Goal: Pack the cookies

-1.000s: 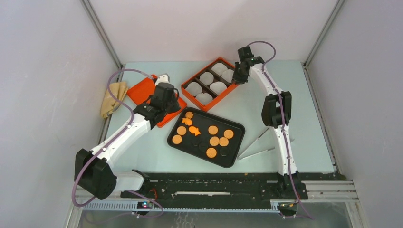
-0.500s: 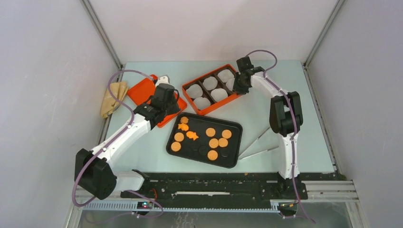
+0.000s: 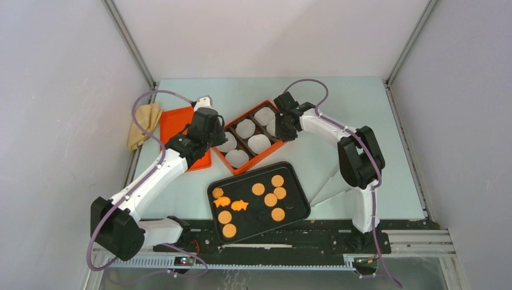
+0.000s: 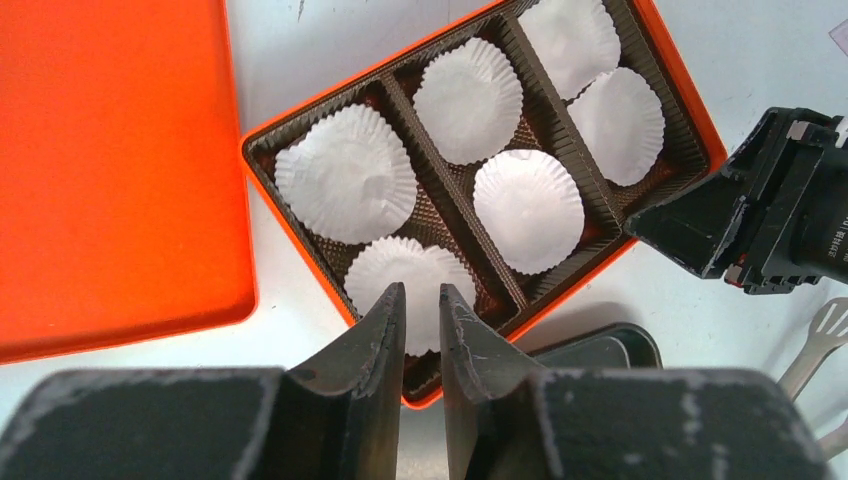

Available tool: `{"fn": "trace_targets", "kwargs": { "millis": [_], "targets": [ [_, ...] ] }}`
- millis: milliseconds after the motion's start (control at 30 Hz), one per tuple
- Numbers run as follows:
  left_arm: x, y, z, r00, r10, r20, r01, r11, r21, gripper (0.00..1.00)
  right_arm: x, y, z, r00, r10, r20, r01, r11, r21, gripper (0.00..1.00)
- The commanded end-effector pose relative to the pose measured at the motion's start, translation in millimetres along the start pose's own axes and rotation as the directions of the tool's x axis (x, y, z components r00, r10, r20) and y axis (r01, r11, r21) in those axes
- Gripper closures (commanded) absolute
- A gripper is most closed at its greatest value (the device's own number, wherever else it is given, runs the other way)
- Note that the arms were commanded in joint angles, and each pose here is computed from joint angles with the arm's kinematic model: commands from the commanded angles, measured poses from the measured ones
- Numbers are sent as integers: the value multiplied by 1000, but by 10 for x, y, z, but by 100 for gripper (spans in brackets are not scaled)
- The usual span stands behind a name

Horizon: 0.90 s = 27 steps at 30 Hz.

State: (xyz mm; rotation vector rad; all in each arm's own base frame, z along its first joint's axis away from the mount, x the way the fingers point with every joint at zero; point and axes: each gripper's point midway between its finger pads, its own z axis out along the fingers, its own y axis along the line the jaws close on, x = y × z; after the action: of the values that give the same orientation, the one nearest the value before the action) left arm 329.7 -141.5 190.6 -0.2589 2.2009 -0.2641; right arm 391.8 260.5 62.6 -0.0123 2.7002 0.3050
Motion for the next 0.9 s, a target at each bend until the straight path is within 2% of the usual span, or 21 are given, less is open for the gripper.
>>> {"fn": "trace_targets", "kwargs": {
  "millis": [0,133,233,400,600,733,867],
  "targets": [
    [62,69,-32,1000,-14,10,14,1000,-6,76,391,-121,-26,989,-63,-131,72,996,60,58],
    [62,36,-89,999,-30,20,29,999,18,76,109,-137,-164,998,-61,-20,62,992,107,30],
    [86,-72,-191,1000,-12,16,12,999,46,77,-55,-97,-352,997,-60,54,55,994,99,15],
    [454,-242,-335,995,78,-58,-75,996,46,79,-180,-109,-827,981,-92,169,66,986,151,16],
    [1241,-98,-239,966,86,-243,-81,996,28,89,49,-142,-1255,970,-133,204,102,983,156,35],
    [1624,-33,-140,941,84,-327,-82,996,19,91,246,-191,-1413,972,-125,200,101,987,126,34],
    [1844,-21,-23,921,95,-378,-102,995,3,92,407,-204,-1481,978,-99,182,85,993,82,33]
  ]
}}
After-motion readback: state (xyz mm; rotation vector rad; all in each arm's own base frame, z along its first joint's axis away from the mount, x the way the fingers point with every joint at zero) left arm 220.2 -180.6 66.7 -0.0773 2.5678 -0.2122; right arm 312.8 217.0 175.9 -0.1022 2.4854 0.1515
